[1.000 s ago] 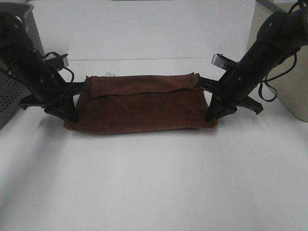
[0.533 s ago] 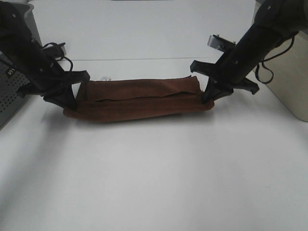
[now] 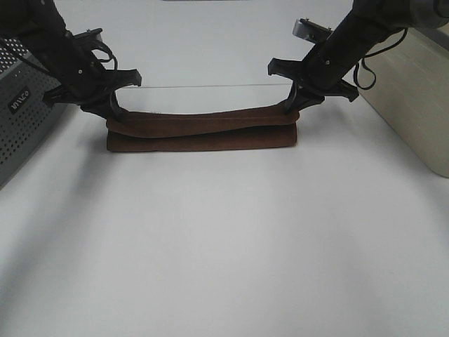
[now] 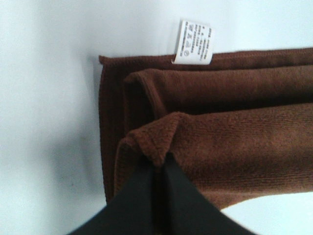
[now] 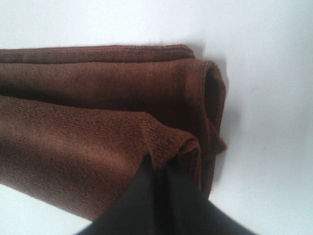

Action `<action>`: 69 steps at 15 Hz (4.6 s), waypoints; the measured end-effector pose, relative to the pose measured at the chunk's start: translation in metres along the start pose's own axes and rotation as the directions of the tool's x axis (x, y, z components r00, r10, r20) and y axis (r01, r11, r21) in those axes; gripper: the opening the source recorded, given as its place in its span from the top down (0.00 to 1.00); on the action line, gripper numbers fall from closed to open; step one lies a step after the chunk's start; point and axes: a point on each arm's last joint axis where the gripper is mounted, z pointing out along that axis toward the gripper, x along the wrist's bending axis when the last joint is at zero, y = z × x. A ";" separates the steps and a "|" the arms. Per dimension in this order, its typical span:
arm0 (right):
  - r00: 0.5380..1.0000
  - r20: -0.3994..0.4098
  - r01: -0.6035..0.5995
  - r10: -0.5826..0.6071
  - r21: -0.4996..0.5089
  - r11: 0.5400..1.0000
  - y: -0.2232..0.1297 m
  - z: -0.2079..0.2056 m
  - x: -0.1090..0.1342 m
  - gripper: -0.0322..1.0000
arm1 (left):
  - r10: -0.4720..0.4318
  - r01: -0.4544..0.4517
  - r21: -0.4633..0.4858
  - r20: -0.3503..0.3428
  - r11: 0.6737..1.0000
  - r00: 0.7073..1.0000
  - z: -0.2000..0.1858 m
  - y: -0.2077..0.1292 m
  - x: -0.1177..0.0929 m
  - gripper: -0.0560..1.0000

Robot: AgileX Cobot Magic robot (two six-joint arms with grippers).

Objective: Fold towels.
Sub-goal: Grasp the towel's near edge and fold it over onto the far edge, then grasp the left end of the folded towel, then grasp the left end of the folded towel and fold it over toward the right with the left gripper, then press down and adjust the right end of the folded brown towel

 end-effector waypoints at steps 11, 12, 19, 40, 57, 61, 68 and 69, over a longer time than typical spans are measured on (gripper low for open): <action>1.000 -0.013 -0.022 0.023 0.011 1.000 0.001 0.015 -0.004 0.18 | -0.104 0.104 -0.009 0.009 0.995 0.995 0.023 0.000 0.008 0.27; 1.000 -0.014 -0.019 0.019 0.003 1.000 0.002 0.010 -0.002 0.17 | -0.100 0.100 -0.008 0.005 0.995 0.995 0.023 0.000 0.009 0.19; 1.000 -0.013 -0.009 0.009 -0.018 1.000 0.004 -0.001 0.002 0.17 | -0.107 0.107 -0.012 -0.001 0.994 0.994 0.038 -0.002 0.014 0.18; 1.000 -0.014 0.020 -0.020 -0.008 1.000 0.003 -0.030 0.011 0.17 | 0.058 -0.048 -0.070 0.140 0.996 0.988 -0.044 0.019 -0.082 0.90; 0.841 -0.541 0.031 0.008 0.062 0.998 -0.004 -0.032 0.062 0.17 | -0.043 0.161 -0.381 0.299 0.911 0.953 -0.076 0.050 -0.096 0.40; 0.694 -0.720 0.056 -0.018 0.029 0.998 -0.012 0.020 0.090 0.17 | -0.067 0.147 -0.331 0.240 0.932 0.968 -0.092 0.054 -0.068 0.40; 0.806 -0.588 -0.021 0.067 0.084 0.996 -0.021 0.079 0.065 0.19 | 0.103 -0.083 -0.162 0.118 0.983 0.988 -0.110 0.033 -0.066 0.40; 0.807 -0.588 -0.018 0.058 0.074 0.997 -0.019 0.074 0.067 0.19 | 0.129 -0.113 -0.153 0.098 0.982 0.987 -0.119 0.031 -0.066 0.40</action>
